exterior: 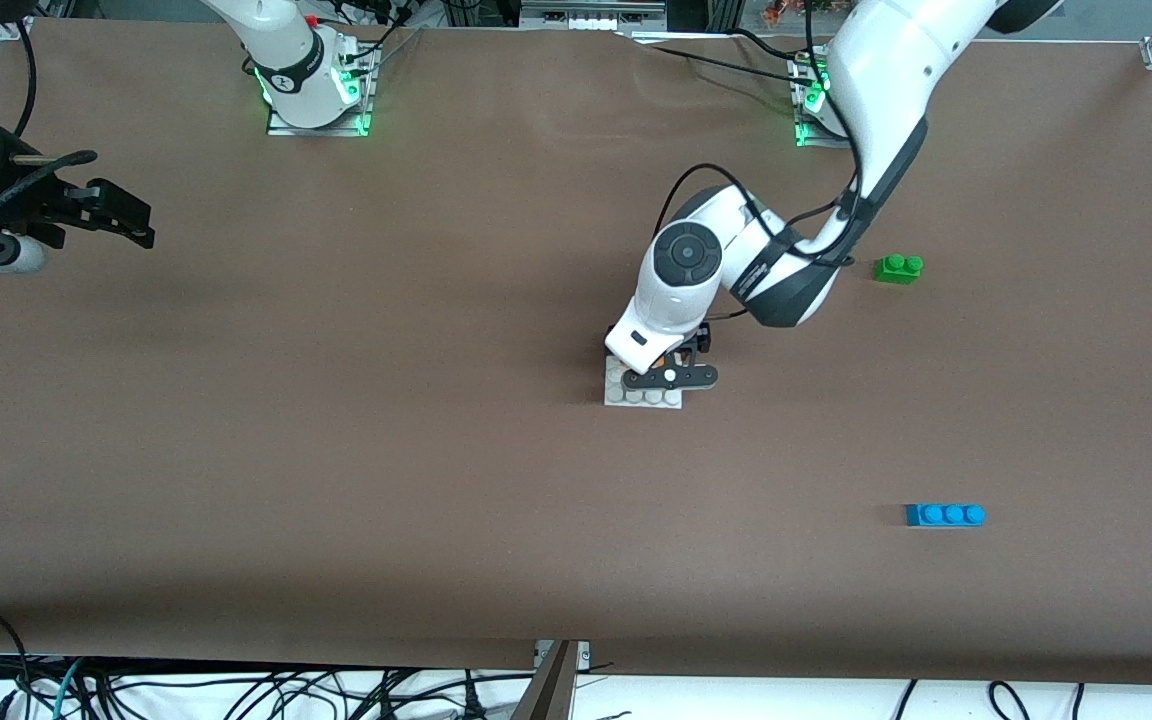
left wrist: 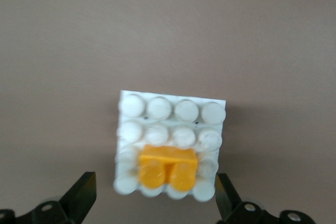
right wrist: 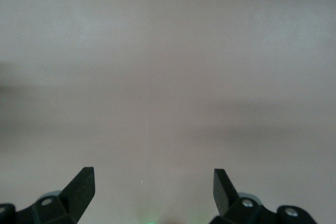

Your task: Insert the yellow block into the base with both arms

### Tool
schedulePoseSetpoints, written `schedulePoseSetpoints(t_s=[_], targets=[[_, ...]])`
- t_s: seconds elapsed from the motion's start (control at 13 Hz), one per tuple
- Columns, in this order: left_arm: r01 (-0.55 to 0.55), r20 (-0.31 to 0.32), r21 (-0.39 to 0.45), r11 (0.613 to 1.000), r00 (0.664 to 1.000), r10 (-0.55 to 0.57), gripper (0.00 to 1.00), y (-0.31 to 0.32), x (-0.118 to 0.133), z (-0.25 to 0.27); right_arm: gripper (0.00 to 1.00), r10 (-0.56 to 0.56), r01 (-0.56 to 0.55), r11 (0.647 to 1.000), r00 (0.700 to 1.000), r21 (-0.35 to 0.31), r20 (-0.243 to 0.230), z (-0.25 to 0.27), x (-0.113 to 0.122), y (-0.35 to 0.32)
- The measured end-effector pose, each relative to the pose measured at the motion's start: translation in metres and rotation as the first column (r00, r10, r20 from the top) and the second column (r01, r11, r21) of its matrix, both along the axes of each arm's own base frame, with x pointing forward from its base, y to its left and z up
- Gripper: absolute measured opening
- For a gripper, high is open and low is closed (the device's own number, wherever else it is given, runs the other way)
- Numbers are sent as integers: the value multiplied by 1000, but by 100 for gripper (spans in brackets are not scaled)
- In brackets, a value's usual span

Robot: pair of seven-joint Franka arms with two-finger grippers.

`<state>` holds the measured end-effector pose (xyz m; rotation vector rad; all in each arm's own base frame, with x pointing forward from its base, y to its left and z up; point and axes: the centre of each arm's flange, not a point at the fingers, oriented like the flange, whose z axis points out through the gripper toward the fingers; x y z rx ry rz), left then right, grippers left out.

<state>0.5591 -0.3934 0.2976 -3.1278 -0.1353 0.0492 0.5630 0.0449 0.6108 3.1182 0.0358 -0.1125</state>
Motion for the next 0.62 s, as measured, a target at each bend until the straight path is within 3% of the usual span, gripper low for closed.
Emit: schedulePoseSetpoints(t_s=[0.31, 0.62], targets=[[-38, 29, 88, 995, 999, 36, 100, 44, 4, 99, 100, 0, 0, 1000, 1000, 0, 0, 0, 0, 0], [-46, -21, 85, 995, 999, 48, 100, 135, 29, 211, 100, 0, 0, 1000, 1000, 0, 0, 0, 0, 0]])
